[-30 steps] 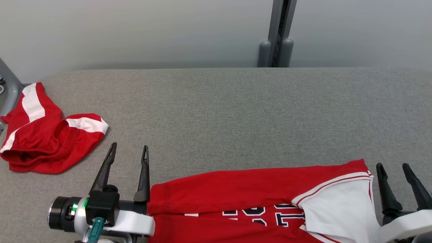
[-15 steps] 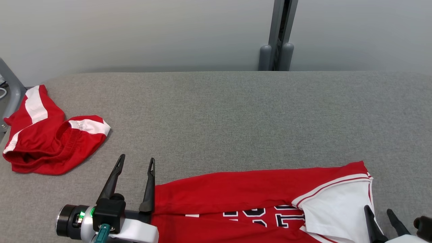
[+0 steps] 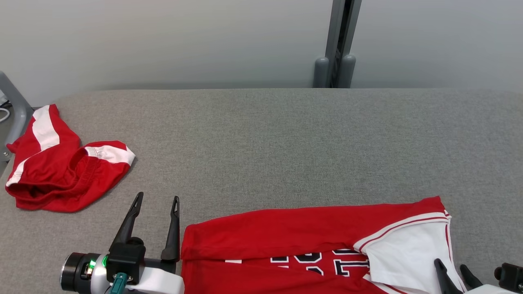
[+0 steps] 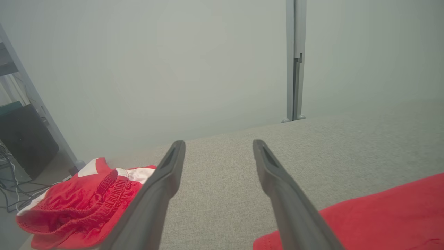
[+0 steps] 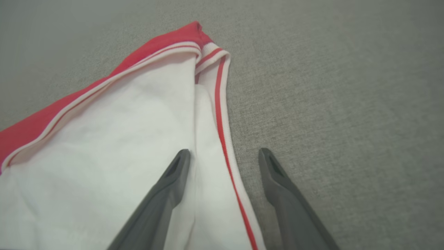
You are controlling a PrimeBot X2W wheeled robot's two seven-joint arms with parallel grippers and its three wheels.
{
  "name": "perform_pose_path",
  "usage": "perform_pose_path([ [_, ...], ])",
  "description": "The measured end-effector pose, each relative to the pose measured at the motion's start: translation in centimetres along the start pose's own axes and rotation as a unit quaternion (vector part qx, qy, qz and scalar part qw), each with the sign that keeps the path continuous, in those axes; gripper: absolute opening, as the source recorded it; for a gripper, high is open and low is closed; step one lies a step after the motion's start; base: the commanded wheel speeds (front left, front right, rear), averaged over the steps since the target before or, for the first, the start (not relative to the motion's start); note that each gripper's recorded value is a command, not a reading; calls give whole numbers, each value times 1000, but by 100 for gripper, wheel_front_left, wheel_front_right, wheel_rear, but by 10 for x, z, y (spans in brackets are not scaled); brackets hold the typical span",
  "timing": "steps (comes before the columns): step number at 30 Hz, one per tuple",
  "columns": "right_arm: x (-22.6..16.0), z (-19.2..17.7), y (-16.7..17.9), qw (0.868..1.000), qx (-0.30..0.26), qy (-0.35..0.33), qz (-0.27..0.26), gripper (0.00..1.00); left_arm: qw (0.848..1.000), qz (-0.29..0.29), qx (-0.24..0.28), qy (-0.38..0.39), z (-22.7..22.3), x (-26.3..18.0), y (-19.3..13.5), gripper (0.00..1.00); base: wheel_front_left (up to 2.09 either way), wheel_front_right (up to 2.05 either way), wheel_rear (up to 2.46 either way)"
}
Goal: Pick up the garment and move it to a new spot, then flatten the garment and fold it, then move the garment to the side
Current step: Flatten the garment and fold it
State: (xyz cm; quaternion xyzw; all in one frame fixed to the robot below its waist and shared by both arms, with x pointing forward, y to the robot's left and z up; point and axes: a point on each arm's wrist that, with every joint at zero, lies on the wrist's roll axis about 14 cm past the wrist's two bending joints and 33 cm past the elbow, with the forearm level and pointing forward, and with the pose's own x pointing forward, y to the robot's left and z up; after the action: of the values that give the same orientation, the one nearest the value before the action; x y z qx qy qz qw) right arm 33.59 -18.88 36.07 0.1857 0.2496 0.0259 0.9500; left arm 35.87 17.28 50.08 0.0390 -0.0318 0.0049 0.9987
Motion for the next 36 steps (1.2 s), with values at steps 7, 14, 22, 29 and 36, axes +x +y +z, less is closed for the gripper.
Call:
perform_pose_path([
  [7,10,-4,15,1000,6,16,22,100,1000,6,0,6,-4,1,2,100,0,0,0],
  [14,17,-8,29,999,10,30,42,36,1000,16,2,9,-6,1,10,100,0,0,0],
  [22,20,-5,29,999,10,23,44,0,1000,20,2,10,-6,1,12,100,0,0,0],
  [29,29,19,11,1000,9,1,21,0,1000,14,-1,14,-9,3,7,100,0,0,0],
  [36,38,66,-33,999,-2,-31,-32,0,1000,9,-2,16,-11,4,5,100,0,0,0],
])
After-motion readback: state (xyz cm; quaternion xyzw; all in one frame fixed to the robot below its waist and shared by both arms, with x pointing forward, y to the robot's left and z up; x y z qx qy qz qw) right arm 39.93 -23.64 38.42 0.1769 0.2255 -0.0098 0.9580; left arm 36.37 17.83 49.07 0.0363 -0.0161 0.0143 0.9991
